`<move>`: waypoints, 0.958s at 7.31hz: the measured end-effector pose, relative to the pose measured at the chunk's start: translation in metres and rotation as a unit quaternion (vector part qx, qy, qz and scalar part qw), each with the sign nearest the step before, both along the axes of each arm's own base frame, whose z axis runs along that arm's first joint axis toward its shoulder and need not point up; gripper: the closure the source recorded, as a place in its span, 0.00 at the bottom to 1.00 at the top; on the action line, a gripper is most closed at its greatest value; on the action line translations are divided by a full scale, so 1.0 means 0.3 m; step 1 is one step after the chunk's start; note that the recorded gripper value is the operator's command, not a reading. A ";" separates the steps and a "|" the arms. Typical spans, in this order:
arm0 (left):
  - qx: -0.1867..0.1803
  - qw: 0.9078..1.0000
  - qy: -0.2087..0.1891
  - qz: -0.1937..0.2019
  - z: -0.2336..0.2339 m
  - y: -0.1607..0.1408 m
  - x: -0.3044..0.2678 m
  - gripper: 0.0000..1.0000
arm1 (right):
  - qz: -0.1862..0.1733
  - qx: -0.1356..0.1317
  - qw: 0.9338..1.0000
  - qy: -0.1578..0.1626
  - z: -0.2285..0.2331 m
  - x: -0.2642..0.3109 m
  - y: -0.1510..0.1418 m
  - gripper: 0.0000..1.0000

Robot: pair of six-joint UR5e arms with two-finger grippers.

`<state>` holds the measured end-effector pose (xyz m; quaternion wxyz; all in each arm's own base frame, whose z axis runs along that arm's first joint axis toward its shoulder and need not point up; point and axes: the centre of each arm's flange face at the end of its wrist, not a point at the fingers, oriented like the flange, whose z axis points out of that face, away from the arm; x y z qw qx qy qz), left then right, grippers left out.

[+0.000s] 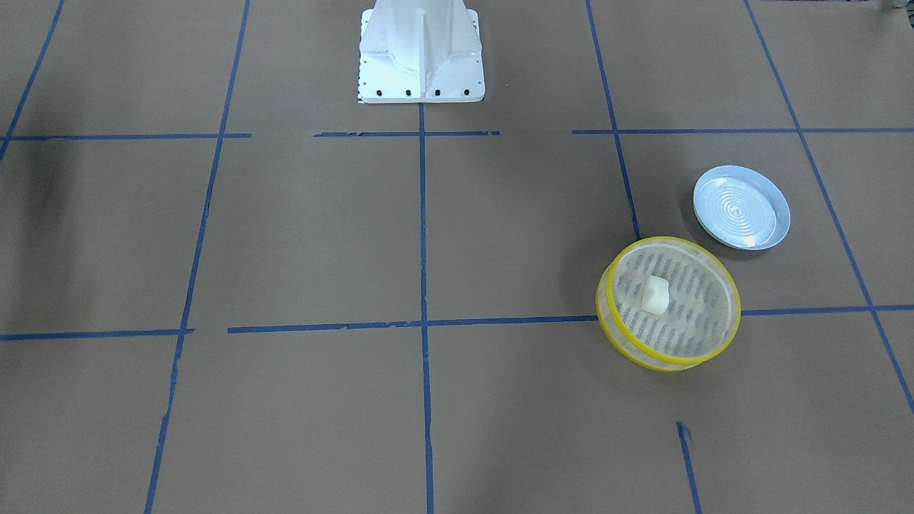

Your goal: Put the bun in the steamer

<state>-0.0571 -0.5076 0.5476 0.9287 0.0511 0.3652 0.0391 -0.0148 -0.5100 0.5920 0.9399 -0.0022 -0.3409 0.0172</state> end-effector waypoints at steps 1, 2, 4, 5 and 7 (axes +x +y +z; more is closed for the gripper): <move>-0.007 1.000 0.003 0.003 0.145 0.106 -0.031 0.00 | 0.000 0.000 1.000 0.000 0.000 0.000 0.000 0.00; -0.008 1.000 0.005 0.003 0.260 0.192 -0.042 0.00 | 0.000 0.000 1.000 0.000 0.000 0.000 0.000 0.00; -0.015 1.000 0.006 0.001 0.361 0.248 -0.046 0.00 | 0.000 0.000 1.000 0.000 0.000 0.000 0.000 0.00; -0.018 1.000 0.006 0.000 0.377 0.253 -0.046 0.00 | 0.000 0.000 1.000 0.000 0.000 0.000 0.000 0.00; -0.021 1.000 0.006 0.000 0.383 0.254 -0.045 0.00 | 0.000 0.000 1.000 0.000 0.000 0.000 0.000 0.00</move>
